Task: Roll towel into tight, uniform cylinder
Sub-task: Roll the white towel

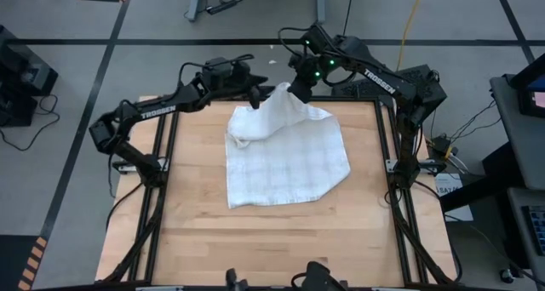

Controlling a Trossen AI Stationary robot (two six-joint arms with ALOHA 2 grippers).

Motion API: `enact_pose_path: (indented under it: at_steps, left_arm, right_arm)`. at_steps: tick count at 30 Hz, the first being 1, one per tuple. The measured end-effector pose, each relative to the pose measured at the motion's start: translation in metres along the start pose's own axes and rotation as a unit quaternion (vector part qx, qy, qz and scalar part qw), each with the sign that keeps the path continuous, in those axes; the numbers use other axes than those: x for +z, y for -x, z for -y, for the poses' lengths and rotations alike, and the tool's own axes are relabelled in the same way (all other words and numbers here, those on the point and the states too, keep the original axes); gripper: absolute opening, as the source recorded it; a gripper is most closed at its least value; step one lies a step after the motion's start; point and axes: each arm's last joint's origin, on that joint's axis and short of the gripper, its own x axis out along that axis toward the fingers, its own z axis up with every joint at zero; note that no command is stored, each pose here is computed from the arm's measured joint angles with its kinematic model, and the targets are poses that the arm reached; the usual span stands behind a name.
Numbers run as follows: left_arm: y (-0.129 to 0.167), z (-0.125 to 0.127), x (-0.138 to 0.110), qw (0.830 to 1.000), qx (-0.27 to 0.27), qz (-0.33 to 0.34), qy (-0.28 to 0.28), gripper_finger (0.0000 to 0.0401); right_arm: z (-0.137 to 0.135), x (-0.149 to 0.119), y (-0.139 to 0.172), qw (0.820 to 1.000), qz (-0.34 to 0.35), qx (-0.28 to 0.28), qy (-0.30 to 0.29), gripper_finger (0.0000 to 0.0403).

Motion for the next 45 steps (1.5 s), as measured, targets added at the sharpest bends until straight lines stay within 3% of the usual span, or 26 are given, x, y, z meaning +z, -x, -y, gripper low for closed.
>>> enact_pose_path:
  at_steps: [5, 10, 16, 22, 27, 31, 34, 39, 45]
  left_arm:
    - [-0.007, -0.003, 0.006, 0.998, -0.055, 0.008, -0.038, 0.0274]
    - [-0.023, -0.014, -0.012, 0.995, -0.085, -0.031, -0.041, 0.0267]
    - [-0.032, -0.02, -0.021, 0.993, -0.095, -0.043, -0.05, 0.0209]
    - [-0.03, -0.018, -0.013, 0.994, -0.085, -0.01, -0.063, 0.0165]
    - [-0.029, -0.011, 0.002, 0.991, -0.088, -0.001, -0.102, 0.0199]
    - [-0.038, -0.012, -0.003, 0.987, -0.09, -0.014, -0.131, 0.0251]
    - [-0.04, -0.013, -0.006, 0.986, -0.094, -0.02, -0.136, 0.0255]
    - [-0.041, -0.013, -0.009, 0.986, -0.102, -0.031, -0.131, 0.0191]
    - [-0.041, -0.013, -0.01, 0.986, -0.102, -0.033, -0.126, 0.0052]
  right_arm:
    - [-0.001, 0.0, 0.0, 1.0, 0.0, 0.001, 0.006, 0.0004]
    - [-0.003, 0.001, -0.001, 1.0, 0.001, 0.002, 0.022, 0.0004]
    - [-0.003, 0.001, -0.001, 1.0, 0.003, 0.002, 0.021, 0.0004]
    - [-0.003, 0.001, -0.001, 1.0, 0.003, 0.002, 0.023, 0.0004]
    - [-0.003, 0.001, -0.001, 1.0, 0.003, 0.001, 0.024, 0.0004]
    - [-0.003, 0.001, -0.001, 1.0, 0.003, 0.001, 0.026, 0.0004]
    - [-0.002, 0.001, -0.001, 1.0, 0.002, 0.001, 0.026, 0.0004]
    - [-0.003, 0.001, -0.001, 1.0, 0.001, 0.001, 0.026, 0.0004]
    - [-0.002, 0.001, -0.001, 1.0, 0.001, -0.001, 0.025, 0.0004]
